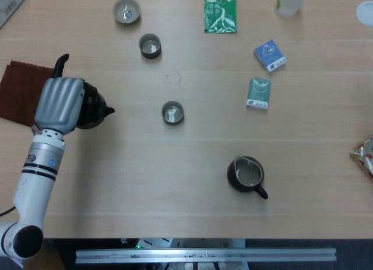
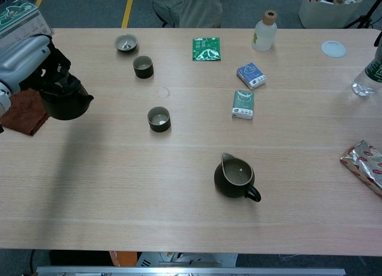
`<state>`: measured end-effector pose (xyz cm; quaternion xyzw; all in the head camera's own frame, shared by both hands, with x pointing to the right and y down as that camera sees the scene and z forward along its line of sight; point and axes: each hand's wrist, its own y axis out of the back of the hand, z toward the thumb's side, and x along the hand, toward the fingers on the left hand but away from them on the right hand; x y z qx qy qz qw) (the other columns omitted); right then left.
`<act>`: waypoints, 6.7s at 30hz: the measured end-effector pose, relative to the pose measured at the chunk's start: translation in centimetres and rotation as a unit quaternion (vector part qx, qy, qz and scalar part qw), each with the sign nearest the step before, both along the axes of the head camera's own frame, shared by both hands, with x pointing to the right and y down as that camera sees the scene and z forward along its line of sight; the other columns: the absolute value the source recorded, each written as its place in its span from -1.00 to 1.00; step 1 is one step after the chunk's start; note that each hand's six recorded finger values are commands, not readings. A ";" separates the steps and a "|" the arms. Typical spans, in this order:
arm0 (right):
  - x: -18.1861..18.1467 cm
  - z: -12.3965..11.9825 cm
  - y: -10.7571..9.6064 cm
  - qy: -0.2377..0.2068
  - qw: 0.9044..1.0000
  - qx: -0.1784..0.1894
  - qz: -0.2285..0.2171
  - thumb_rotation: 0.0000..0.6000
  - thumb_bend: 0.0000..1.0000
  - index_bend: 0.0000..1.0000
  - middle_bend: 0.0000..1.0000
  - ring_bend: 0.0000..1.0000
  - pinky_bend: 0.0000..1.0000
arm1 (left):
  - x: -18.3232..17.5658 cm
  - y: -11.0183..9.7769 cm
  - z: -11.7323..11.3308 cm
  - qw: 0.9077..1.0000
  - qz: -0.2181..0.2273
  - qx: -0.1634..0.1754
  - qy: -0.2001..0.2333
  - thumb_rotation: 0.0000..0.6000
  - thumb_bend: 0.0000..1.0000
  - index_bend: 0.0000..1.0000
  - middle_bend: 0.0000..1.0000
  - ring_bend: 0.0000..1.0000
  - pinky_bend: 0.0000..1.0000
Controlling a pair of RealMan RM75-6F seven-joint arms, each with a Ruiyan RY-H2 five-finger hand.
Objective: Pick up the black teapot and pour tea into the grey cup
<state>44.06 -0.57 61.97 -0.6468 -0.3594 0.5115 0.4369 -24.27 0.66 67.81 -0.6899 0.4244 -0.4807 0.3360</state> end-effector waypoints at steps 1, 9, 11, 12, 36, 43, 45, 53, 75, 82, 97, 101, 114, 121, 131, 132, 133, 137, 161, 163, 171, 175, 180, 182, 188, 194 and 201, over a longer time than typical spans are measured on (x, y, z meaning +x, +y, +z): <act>0.2 0.1 0.0 0.000 1.000 -0.001 0.001 1.00 -0.38 0.06 -0.23 -0.44 -0.35 | 0.3 0.0 0.1 1.000 0.002 -0.001 -0.001 1.00 -0.28 0.78 0.95 0.54 -1.00; 1.2 0.5 -0.2 -0.001 1.000 -0.006 0.008 1.00 -0.38 0.06 -0.23 -0.44 -0.35 | 2.9 -0.5 1.1 1.000 0.014 -0.007 -0.011 1.00 -0.28 0.78 0.95 0.54 -1.00; 1.4 0.6 -0.2 -0.001 1.000 -0.008 0.008 1.00 -0.38 0.06 -0.23 -0.44 -0.35 | 3.5 -0.6 1.4 1.000 0.016 -0.008 -0.014 1.00 -0.28 0.78 0.95 0.54 -1.00; 1.5 0.7 -0.2 -0.001 1.000 -0.009 0.009 1.00 -0.38 0.06 -0.23 -0.44 -0.35 | 3.8 -0.7 1.5 1.000 0.016 -0.009 -0.015 1.00 -0.28 0.78 0.95 0.54 -1.00; 3.6 0.7 0.0 0.002 0.999 -0.016 0.033 1.00 -0.38 0.06 -0.23 -0.44 -0.35 | 9.5 -2.6 3.4 0.998 0.055 0.011 -0.031 1.00 -0.28 0.78 0.95 0.54 -1.00; 4.0 0.7 0.1 0.004 0.999 -0.018 0.041 1.00 -0.38 0.06 -0.23 -0.44 -0.35 | 10.5 -2.5 3.8 0.996 0.071 0.029 -0.042 1.00 -0.28 0.78 0.95 0.54 -1.00; 4.0 0.7 0.1 0.004 0.999 -0.018 0.043 1.00 -0.38 0.06 -0.23 -0.44 -0.35 | 10.6 -2.5 3.9 0.995 0.075 0.036 -0.046 1.00 -0.28 0.78 0.95 0.54 -1.00; 4.2 1.0 0.4 0.002 0.999 -0.022 0.048 1.00 -0.38 0.06 -0.23 -0.43 -0.35 | 11.3 -2.3 4.3 0.993 0.087 0.054 -0.057 1.00 -0.28 0.78 0.95 0.53 -1.00; 5.4 1.0 0.8 -0.004 0.998 -0.023 0.064 1.00 -0.38 0.06 -0.23 -0.43 -0.35 | 13.4 -0.9 5.0 0.987 0.120 0.078 -0.077 1.00 -0.28 0.78 0.96 0.53 -1.00; 5.7 1.1 1.0 -0.005 0.997 -0.024 0.067 1.00 -0.38 0.06 -0.23 -0.43 -0.35 | 13.6 -0.7 5.2 0.985 0.127 0.084 -0.084 1.00 -0.28 0.78 0.95 0.53 -1.00; 5.5 1.1 0.8 -0.006 0.998 -0.023 0.063 1.00 -0.38 0.06 -0.23 -0.42 -0.35 | 13.4 -0.6 5.4 0.980 0.137 0.099 -0.104 1.00 -0.28 0.78 0.96 0.53 -1.00; 5.6 1.1 0.9 -0.006 0.998 -0.023 0.065 1.00 -0.38 0.06 -0.23 -0.42 -0.35 | 13.4 -0.6 5.4 0.978 0.142 0.106 -0.111 1.00 -0.28 0.78 0.96 0.53 -1.00; 5.6 1.0 0.9 -0.008 0.998 -0.021 0.065 1.00 -0.38 0.06 -0.23 -0.42 -0.35 | 13.5 -0.2 5.3 0.971 0.156 0.127 -0.128 1.00 -0.28 0.78 0.95 0.53 -1.00; 5.6 1.0 0.9 -0.004 0.998 -0.017 0.064 1.00 -0.38 0.06 -0.23 -0.42 -0.35 | 13.3 -0.2 5.3 0.969 0.156 0.133 -0.136 1.00 -0.28 0.78 0.95 0.53 -1.00; 5.5 1.0 0.9 0.000 0.998 -0.013 0.064 1.00 -0.38 0.06 -0.23 -0.42 -0.35 | 12.9 -0.3 5.3 0.965 0.162 0.144 -0.148 1.00 -0.28 0.78 0.95 0.53 -1.00; 5.5 1.0 0.9 0.001 0.998 -0.013 0.064 1.00 -0.38 0.06 -0.23 -0.42 -0.35 | 12.9 -0.3 5.3 0.964 0.162 0.146 -0.149 1.00 -0.28 0.78 0.95 0.53 -1.00; 5.4 1.0 0.9 0.001 0.998 -0.013 0.063 1.00 -0.38 0.06 -0.23 -0.42 -0.35 | 12.8 -0.3 5.3 0.964 0.162 0.146 -0.150 1.00 -0.28 0.78 0.95 0.53 -1.00; 5.4 1.0 1.0 0.000 0.998 -0.014 0.064 1.00 -0.38 0.06 -0.23 -0.42 -0.35 | 12.7 -0.3 5.4 0.963 0.163 0.147 -0.153 1.00 -0.28 0.78 0.95 0.53 -1.00; 5.4 1.2 1.0 0.005 0.998 -0.014 0.065 1.00 -0.38 0.06 -0.23 -0.42 -0.35 | 12.5 -0.4 5.8 0.970 0.153 0.130 -0.139 1.00 -0.28 0.78 0.95 0.53 -1.00; 5.4 1.2 1.0 0.006 0.998 -0.015 0.065 1.00 -0.38 0.06 -0.23 -0.42 -0.35 | 12.4 -0.4 5.8 0.973 0.148 0.122 -0.132 1.00 -0.28 0.78 0.95 0.53 -1.00; 5.2 1.3 1.0 0.007 0.998 -0.015 0.064 1.00 -0.38 0.06 -0.23 -0.42 -0.35 | 12.1 -0.6 6.1 0.985 0.121 0.080 -0.088 1.00 -0.28 0.78 0.95 0.53 -1.00; 5.2 1.3 0.9 0.006 0.998 -0.015 0.065 1.00 -0.38 0.06 -0.23 -0.42 -0.35 | 11.6 -1.0 6.1 0.990 0.105 0.063 -0.068 1.00 -0.28 0.78 0.95 0.53 -1.00; 5.2 1.4 0.9 0.006 0.998 -0.017 0.066 1.00 -0.38 0.06 -0.23 -0.42 -0.35 | 11.0 -1.3 5.9 0.993 0.089 0.061 -0.048 1.00 -0.28 0.78 0.95 0.53 -1.00; 5.2 1.5 0.9 0.006 0.998 -0.018 0.067 1.00 -0.38 0.06 -0.23 -0.42 -0.35 | 10.6 -1.4 5.9 0.994 0.079 0.059 -0.036 1.00 -0.28 0.78 0.95 0.53 -1.00; 5.2 1.5 0.9 0.005 0.998 -0.018 0.068 1.00 -0.38 0.06 -0.23 -0.42 -0.35 | 8.7 -1.8 6.0 0.997 0.046 0.054 -0.010 1.00 -0.28 0.78 0.94 0.52 -1.00; 5.1 1.6 0.9 0.004 0.997 -0.019 0.069 1.00 -0.38 0.06 -0.23 -0.42 -0.35 | 6.5 -1.9 6.5 0.999 0.018 0.043 0.001 1.00 -0.28 0.77 0.93 0.51 -1.00; 5.0 1.7 0.9 0.003 0.997 -0.021 0.068 1.00 -0.38 0.06 -0.23 -0.42 -0.35 | 4.8 -1.6 7.4 1.000 -0.007 0.027 0.011 1.00 -0.28 0.76 0.90 0.47 -1.00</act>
